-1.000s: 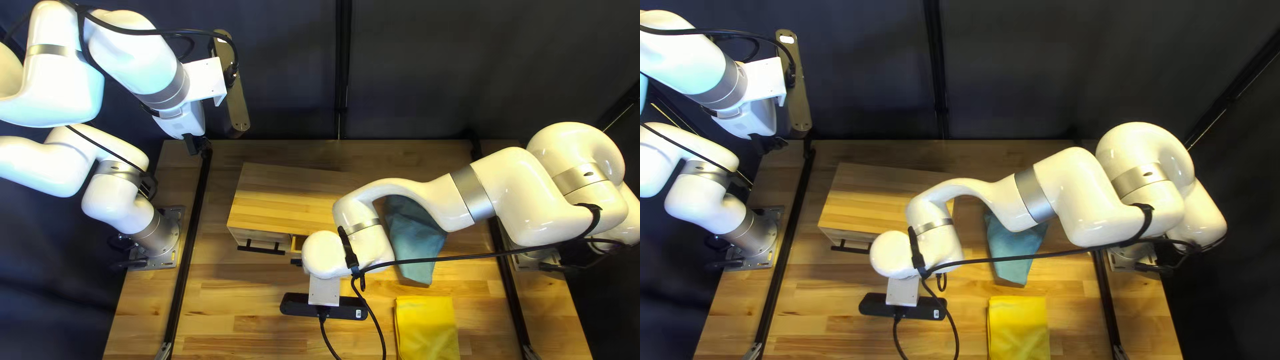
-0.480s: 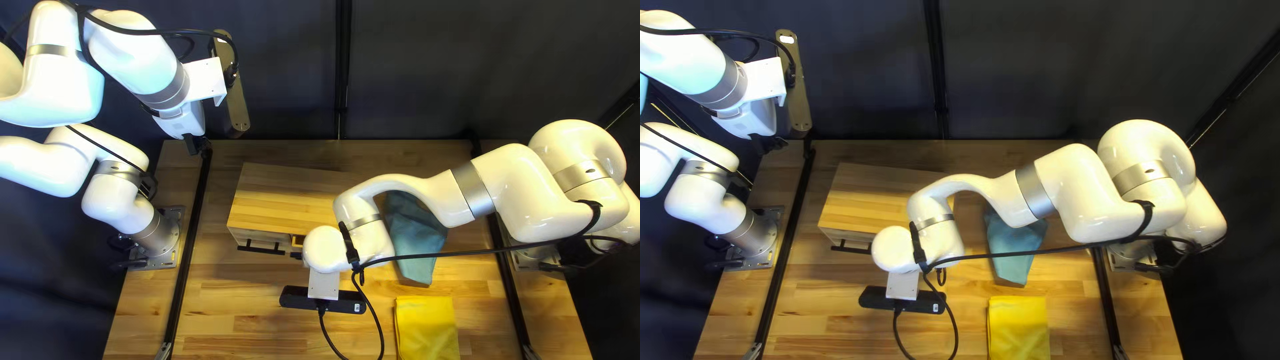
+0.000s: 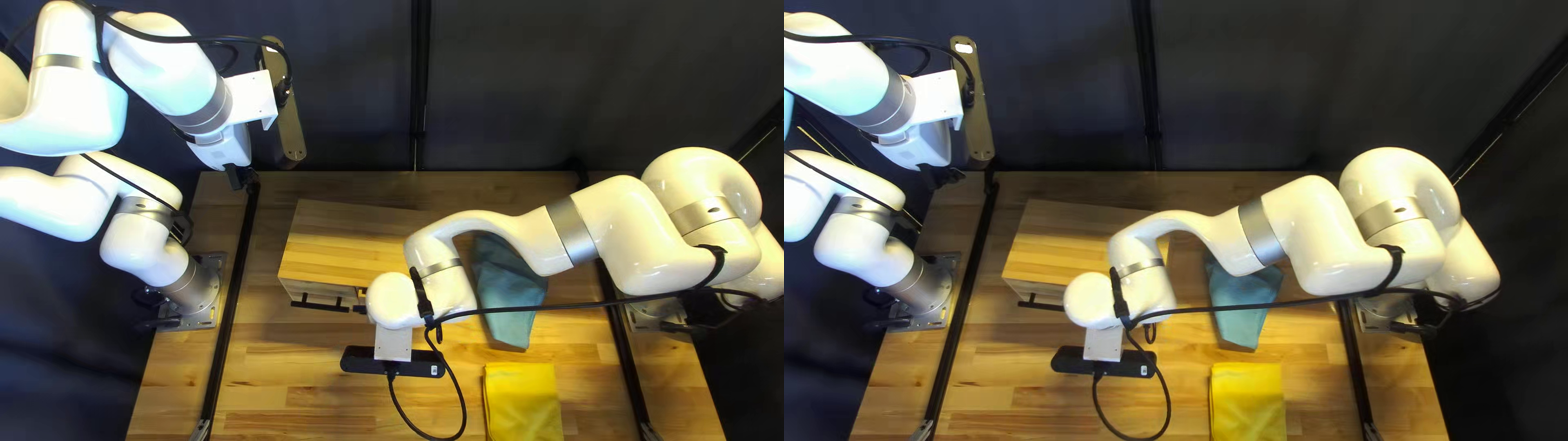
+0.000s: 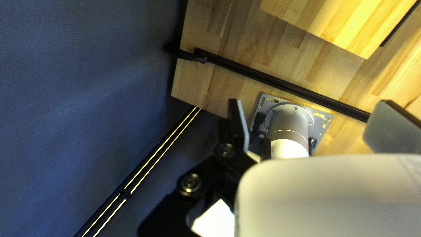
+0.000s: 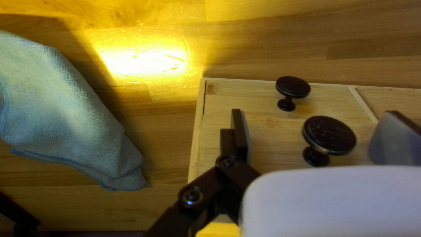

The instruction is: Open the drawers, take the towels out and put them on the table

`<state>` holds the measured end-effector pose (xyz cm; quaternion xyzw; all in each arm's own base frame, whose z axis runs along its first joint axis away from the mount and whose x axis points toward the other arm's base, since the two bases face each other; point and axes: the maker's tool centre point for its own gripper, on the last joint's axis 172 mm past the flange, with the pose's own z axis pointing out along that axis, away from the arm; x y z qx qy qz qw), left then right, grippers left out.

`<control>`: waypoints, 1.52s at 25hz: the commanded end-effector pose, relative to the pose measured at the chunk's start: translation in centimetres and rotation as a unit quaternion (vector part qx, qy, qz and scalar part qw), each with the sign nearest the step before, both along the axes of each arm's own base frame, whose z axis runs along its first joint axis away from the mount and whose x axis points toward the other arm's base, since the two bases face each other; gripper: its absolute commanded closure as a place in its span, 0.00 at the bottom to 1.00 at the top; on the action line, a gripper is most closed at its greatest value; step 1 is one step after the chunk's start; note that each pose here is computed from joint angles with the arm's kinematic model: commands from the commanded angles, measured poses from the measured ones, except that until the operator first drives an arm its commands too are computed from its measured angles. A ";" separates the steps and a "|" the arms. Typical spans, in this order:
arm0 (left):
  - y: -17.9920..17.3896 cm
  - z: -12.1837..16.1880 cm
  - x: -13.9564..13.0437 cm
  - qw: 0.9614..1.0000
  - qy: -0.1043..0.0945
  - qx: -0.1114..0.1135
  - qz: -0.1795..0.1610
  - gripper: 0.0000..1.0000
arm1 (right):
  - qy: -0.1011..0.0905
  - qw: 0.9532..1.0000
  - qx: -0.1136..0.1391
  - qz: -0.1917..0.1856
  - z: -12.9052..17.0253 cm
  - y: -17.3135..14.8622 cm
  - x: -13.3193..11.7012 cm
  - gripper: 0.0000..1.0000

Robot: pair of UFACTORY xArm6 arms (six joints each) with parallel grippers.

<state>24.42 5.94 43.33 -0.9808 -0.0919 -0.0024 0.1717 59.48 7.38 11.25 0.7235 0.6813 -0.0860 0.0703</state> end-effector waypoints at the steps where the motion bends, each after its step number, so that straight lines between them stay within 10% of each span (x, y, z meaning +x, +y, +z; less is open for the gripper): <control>1: 0.0 0.0 0.0 1.000 0.000 0.000 0.000 0.00 | 0.003 1.000 -0.002 0.002 -0.2 -0.4 -0.3 0.00; 38: 0.0 0.0 0.0 1.000 0.000 0.000 0.000 0.00 | -0.006 1.000 -0.008 0.011 0.2 -1.0 0.5 0.00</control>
